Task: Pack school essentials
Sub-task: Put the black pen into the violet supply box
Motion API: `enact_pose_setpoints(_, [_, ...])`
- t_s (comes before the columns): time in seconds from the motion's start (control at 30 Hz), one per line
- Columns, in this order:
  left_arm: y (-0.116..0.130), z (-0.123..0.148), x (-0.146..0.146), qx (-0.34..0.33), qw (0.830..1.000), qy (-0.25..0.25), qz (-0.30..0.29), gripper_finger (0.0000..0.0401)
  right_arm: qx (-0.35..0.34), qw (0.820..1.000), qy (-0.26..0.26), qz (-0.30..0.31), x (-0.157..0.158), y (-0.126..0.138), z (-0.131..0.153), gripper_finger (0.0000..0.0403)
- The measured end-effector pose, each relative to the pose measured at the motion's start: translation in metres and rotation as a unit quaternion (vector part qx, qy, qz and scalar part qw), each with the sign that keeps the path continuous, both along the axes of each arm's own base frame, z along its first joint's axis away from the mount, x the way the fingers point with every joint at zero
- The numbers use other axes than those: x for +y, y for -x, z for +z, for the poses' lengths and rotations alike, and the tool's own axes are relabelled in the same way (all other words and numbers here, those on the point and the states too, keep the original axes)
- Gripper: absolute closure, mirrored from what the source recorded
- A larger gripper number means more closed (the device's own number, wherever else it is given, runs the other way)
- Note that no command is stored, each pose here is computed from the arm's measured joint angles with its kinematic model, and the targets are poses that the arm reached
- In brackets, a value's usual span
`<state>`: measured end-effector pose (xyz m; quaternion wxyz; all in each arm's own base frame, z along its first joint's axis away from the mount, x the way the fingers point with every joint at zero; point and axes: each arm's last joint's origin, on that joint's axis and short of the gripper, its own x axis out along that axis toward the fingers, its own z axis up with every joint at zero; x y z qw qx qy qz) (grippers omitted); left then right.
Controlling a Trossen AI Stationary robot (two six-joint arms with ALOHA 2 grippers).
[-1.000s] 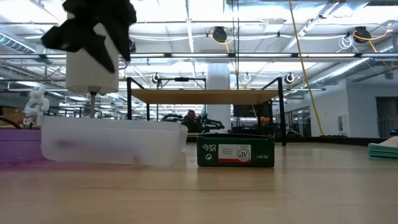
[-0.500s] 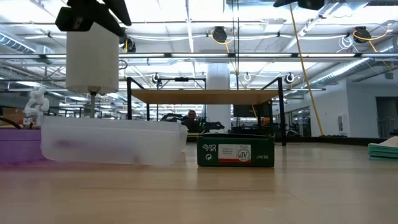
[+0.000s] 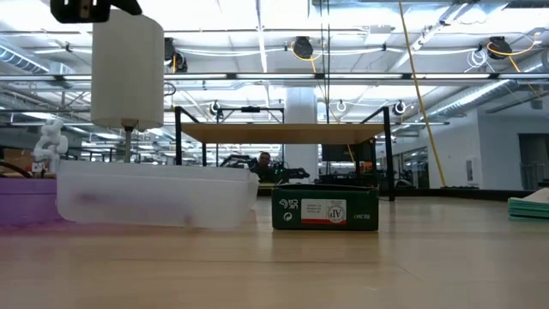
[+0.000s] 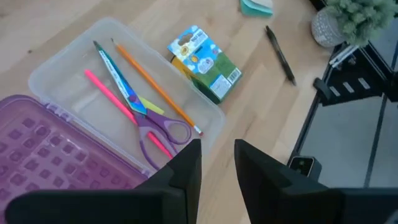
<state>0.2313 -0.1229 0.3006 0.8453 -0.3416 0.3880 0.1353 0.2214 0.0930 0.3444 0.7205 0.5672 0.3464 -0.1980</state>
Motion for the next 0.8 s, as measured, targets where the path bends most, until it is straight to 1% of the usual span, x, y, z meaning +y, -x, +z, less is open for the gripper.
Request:
enact_pose_setpoints(0.07, [0.002, 0.0, -0.004, -0.003, 1.0, -0.007, -0.006, 0.0304, 0.021, 0.999, -0.032, -0.009, 0.011, -0.002, -0.006, 0.0152])
enact_pose_setpoints(0.23, [0.006, 0.0, -0.01, -0.004, 1.0, -0.017, -0.025, 0.0304, 0.064, 0.995, -0.08, -0.021, 0.039, -0.008, -0.022, 0.0152])
enact_pose_setpoints(0.37, [0.007, 0.0, -0.012, -0.006, 0.999, -0.026, -0.035, 0.0304, 0.095, 0.991, -0.097, -0.014, 0.059, -0.011, -0.035, 0.0152])
enact_pose_setpoints(0.5, [0.008, 0.0, -0.013, -0.008, 0.999, -0.03, -0.036, 0.0304, 0.125, 0.988, -0.095, -0.007, 0.075, -0.014, -0.05, 0.0152])
enact_pose_setpoints(0.57, [0.008, 0.0, -0.013, -0.008, 0.999, -0.03, -0.035, 0.0304, 0.131, 0.988, -0.084, -0.009, 0.082, -0.016, -0.057, 0.0152])
enact_pose_setpoints(0.8, [0.008, 0.0, -0.013, -0.009, 0.999, -0.034, -0.036, 0.0304, 0.169, 0.98, -0.092, -0.053, 0.094, -0.026, -0.081, 0.0151])
